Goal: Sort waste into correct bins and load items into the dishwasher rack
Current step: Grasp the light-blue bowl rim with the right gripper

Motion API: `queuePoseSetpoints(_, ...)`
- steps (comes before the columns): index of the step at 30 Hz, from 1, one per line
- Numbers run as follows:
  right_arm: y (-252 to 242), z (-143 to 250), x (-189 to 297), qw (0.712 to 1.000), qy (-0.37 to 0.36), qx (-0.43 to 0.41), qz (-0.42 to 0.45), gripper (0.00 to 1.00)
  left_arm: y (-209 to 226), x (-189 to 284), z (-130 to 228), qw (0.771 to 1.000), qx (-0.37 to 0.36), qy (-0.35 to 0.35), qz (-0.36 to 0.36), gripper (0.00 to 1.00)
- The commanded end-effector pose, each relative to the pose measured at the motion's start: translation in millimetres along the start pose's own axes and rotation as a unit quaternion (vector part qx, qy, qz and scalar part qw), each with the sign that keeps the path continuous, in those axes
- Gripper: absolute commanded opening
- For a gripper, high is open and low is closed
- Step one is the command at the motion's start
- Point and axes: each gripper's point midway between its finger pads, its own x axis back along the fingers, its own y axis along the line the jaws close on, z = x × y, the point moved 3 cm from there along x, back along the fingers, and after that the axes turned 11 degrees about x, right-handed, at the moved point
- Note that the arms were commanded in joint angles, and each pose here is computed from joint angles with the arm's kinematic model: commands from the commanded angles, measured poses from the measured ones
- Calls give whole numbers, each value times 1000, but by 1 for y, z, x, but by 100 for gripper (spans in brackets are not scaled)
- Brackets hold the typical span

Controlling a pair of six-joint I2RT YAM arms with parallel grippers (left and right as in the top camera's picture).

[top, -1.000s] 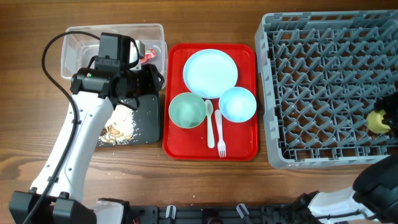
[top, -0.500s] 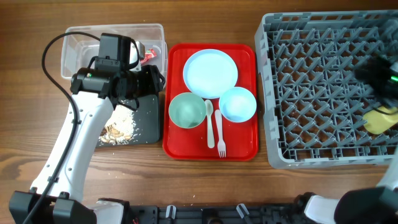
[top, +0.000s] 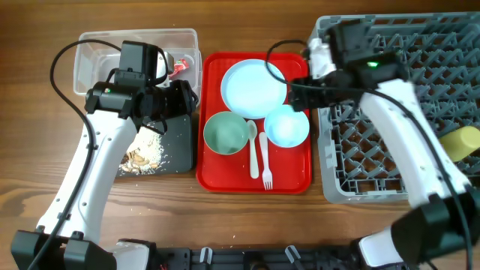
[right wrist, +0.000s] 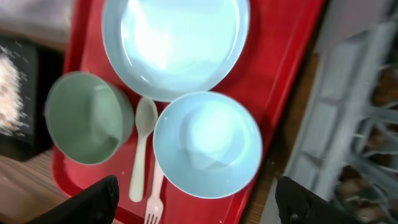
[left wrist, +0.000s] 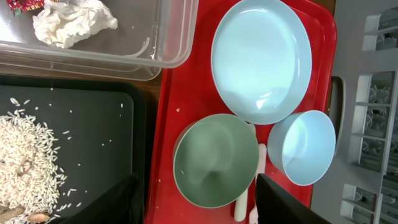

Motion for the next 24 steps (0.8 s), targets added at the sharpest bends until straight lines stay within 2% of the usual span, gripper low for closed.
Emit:
queuePoseSetpoints(1, -10, 9, -44, 997, 67, -16, 43, 82, 1, 5, -3, 1000, -7, -11, -4, 59)
queuePoseSetpoints(9, -26, 21, -107, 989, 129, -40, 59, 80, 1, 5, -3, 1000, -7, -11, -4, 59)
queuePoseSetpoints(15, -22, 43, -122, 983, 173, -46, 43, 79, 1, 5, -3, 1000, -7, -11, -3, 59)
queuePoseSetpoints(17, -18, 47, -123, 982, 179, -47, 33, 69, 1, 5, -3, 1000, -7, -11, -3, 59)
queuePoseSetpoints(20, -17, 48, -122, 981, 184, -48, 33, 32, 1, 5, -3, 1000, -7, -11, -4, 59)
queuePoseSetpoints(22, -18, 51, -121, 980, 190, -50, 33, 16, 1, 5, -3, 1000, -7, -11, -4, 59)
queuePoseSetpoints(24, -17, 52, -121, 979, 193, -50, 32, 11, 1, 5, -3, 1000, -7, -11, -4, 59)
